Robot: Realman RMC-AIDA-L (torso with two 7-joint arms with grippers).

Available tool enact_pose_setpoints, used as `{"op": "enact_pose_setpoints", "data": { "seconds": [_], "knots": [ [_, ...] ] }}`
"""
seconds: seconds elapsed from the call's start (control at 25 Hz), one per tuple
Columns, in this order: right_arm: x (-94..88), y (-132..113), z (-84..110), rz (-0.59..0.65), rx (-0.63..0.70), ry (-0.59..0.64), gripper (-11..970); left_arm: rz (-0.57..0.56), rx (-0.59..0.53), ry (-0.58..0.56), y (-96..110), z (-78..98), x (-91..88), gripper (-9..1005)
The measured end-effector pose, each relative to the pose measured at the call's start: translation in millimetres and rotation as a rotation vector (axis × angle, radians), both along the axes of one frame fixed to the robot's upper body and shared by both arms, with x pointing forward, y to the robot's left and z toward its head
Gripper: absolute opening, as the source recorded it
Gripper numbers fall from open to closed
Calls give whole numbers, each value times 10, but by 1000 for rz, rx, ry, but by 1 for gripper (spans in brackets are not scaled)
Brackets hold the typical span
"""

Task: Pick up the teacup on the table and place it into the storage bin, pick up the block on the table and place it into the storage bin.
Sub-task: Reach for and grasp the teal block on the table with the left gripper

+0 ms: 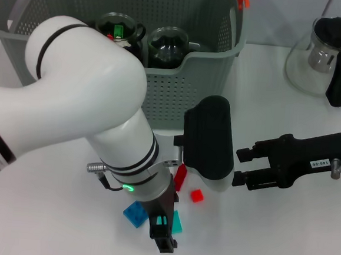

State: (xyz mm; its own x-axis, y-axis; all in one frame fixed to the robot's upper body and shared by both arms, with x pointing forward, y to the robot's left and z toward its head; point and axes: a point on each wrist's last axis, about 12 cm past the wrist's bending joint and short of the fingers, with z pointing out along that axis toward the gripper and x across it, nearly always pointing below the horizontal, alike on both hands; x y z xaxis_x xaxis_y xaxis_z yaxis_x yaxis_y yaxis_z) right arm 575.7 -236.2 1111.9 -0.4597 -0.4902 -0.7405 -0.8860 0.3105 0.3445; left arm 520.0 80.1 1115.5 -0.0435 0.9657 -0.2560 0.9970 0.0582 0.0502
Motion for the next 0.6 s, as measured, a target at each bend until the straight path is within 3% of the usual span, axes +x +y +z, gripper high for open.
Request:
{"op": "enact_pose_setpoints", "data": {
  "seconds": [0.6],
  "knots": [
    [10,9,0,-12,9,-8,714,-16,36,-52,-35,-58,-2,818]
  ]
}}
